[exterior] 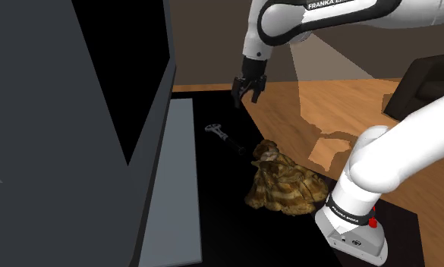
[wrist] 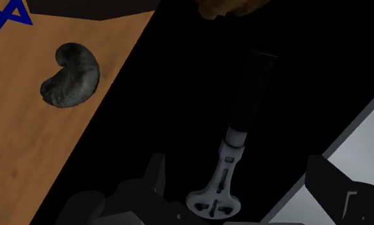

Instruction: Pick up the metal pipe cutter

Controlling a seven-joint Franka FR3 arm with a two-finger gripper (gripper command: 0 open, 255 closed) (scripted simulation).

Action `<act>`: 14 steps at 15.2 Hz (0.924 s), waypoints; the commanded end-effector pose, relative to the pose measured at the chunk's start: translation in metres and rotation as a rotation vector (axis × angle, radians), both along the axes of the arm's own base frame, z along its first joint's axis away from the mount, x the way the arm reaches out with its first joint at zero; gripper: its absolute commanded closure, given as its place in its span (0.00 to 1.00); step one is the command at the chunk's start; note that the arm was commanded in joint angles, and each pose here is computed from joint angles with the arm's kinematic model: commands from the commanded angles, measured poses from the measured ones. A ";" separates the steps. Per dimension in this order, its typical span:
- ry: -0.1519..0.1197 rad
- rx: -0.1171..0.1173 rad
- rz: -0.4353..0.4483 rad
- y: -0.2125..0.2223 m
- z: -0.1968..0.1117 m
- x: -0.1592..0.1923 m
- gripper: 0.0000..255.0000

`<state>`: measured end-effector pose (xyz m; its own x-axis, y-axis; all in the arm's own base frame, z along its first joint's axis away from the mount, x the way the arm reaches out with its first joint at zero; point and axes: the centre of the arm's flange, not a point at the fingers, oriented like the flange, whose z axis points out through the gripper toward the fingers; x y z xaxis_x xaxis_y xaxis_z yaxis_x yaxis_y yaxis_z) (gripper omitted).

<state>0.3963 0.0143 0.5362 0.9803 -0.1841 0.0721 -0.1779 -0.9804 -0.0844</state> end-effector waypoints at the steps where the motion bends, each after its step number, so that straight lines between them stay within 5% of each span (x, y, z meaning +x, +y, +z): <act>1: 0.027 -0.004 -0.043 0.012 -0.019 0.020 0.00; 9: 0.138 -0.022 -0.204 0.036 -0.111 0.081 0.00; 14: 0.138 -0.022 -0.204 0.036 -0.137 0.081 0.00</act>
